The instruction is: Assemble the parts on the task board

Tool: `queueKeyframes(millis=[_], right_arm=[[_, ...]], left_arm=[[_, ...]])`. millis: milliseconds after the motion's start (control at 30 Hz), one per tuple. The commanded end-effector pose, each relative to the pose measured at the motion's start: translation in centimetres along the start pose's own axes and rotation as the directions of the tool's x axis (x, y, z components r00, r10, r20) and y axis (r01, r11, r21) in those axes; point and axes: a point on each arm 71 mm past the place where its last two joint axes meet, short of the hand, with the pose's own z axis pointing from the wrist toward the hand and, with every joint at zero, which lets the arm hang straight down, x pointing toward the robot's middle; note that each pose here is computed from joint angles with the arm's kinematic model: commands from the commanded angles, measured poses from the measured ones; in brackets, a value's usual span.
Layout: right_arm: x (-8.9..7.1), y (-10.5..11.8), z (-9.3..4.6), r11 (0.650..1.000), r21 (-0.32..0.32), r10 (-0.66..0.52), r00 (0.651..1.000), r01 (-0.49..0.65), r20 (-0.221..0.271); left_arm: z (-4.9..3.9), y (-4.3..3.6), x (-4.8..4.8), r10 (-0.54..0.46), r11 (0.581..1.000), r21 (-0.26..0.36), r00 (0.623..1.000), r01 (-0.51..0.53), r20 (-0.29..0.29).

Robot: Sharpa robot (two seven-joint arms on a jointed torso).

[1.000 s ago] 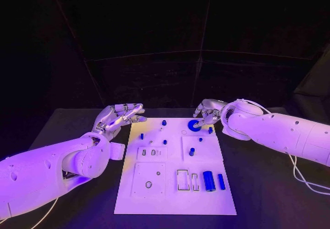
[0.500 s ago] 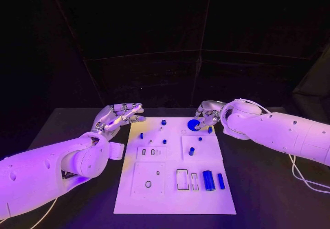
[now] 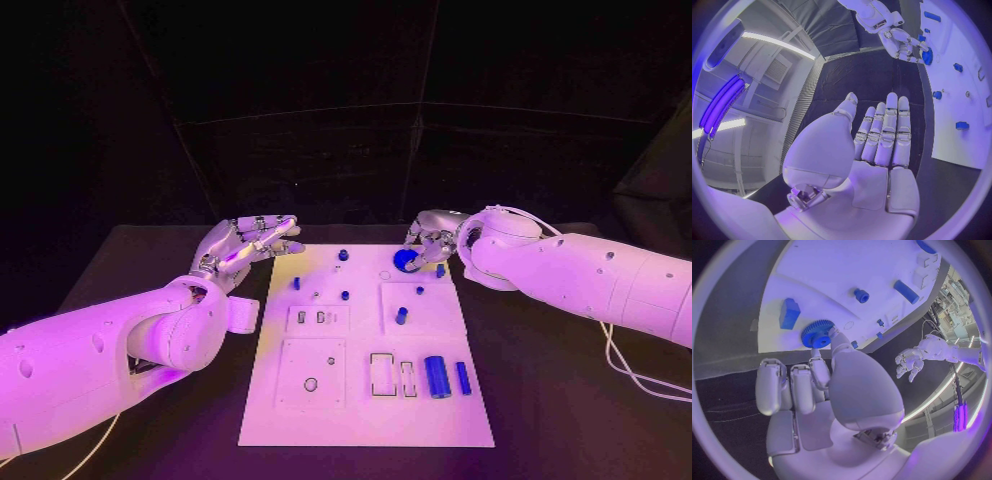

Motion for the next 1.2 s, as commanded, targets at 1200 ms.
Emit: queueKeyframes(millis=[1200], right_arm=[[-0.7, 5.4, -1.6, 0.982, -0.154, -0.064, 0.960, 0.109, 0.271]], left_arm=[[-0.02, -0.13, 0.04, -0.002, 1.000, 0.013, 1.000, 0.003, -0.012]])
